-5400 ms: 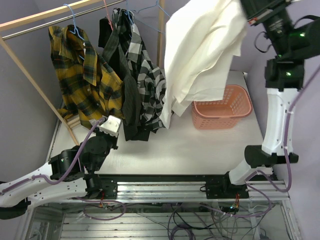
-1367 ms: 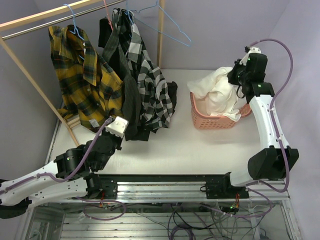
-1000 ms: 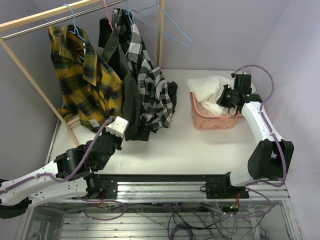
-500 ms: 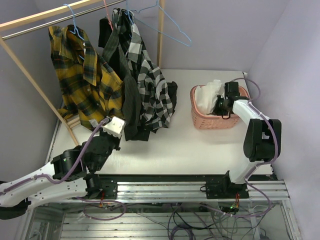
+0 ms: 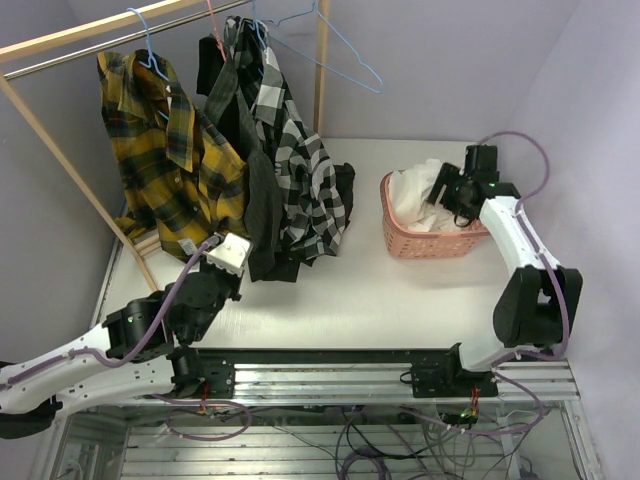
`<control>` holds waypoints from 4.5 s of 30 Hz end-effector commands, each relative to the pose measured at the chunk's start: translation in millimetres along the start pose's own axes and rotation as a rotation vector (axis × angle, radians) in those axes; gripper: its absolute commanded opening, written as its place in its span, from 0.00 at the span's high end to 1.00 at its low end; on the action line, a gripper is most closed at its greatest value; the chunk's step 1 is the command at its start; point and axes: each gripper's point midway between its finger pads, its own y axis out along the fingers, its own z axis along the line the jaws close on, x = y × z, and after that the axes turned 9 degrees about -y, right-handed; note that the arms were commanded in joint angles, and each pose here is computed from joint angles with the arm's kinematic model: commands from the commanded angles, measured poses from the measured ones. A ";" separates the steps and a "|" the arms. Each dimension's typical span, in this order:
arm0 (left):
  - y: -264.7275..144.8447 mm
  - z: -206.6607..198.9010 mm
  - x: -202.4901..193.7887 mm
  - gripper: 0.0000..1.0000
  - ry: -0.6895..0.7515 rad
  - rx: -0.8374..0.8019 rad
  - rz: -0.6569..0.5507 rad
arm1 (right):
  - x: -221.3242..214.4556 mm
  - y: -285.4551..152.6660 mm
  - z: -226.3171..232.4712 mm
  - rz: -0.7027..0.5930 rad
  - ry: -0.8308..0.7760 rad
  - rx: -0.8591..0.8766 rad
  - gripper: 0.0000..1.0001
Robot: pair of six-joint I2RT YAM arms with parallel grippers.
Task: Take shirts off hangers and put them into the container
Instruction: Place the shirt in the bin, then pick up the hanger from the clothesline.
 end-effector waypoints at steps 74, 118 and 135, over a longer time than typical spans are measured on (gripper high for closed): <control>8.3 -2.4 -3.5 0.76 0.018 0.039 0.024 | 95.0 -101.3 149.3 -0.278 -0.193 0.703 0.92; 11.0 -3.1 -5.9 0.68 0.033 0.049 0.027 | 83.1 -57.1 49.5 -0.301 -0.022 0.356 0.75; 7.9 3.7 -2.7 0.61 0.014 0.074 0.020 | 158.4 -243.7 291.5 -0.731 -0.543 0.732 0.56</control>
